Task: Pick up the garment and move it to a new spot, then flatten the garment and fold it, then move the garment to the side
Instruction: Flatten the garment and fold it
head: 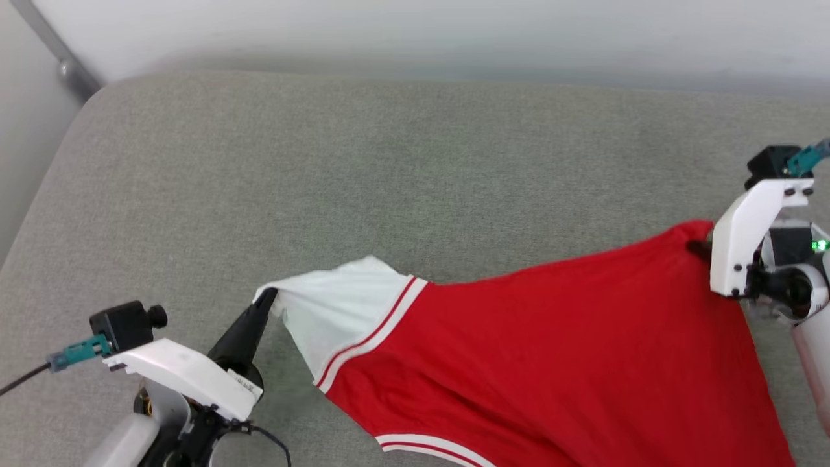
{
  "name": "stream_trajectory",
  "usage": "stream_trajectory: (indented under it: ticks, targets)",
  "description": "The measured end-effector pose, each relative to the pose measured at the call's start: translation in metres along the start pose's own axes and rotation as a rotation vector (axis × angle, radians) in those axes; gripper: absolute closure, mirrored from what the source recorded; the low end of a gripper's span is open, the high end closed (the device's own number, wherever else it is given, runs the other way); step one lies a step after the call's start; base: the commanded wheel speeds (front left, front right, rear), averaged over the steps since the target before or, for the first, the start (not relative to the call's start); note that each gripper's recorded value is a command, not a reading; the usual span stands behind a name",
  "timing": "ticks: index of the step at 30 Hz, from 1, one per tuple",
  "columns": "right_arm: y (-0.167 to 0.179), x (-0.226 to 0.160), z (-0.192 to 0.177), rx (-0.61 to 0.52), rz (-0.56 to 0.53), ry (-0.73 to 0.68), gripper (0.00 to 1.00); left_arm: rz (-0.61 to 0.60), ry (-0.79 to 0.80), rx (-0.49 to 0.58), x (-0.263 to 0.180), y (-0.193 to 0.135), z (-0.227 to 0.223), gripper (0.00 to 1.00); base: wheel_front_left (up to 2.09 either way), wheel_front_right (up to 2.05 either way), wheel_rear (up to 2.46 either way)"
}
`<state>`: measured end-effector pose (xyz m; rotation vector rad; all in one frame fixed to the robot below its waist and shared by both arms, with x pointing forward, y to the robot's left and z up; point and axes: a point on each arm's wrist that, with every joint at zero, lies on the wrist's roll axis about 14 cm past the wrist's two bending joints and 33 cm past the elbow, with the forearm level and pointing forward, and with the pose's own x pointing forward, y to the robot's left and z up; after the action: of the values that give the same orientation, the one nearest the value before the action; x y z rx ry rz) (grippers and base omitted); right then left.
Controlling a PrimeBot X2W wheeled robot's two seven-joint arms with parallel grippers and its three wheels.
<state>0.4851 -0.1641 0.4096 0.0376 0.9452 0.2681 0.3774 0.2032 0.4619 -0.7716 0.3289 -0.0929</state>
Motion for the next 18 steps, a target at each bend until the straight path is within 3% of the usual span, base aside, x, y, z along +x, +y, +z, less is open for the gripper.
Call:
stream_trajectory:
  ticks: [8, 18]
  targets:
    - [0.008, -0.047, 0.067, 0.03, 0.051, -0.223, 1.0, -0.102, -0.09, 0.128, 0.01, -0.045, 0.053, 1.0, 0.0, 0.0, 0.0]
    - [0.024, -0.129, 0.152, 0.016, 0.088, -0.514, 1.0, -0.263, -0.262, 0.374, 0.021, -0.148, 0.156, 1.0, 0.0, 0.0, 0.0]
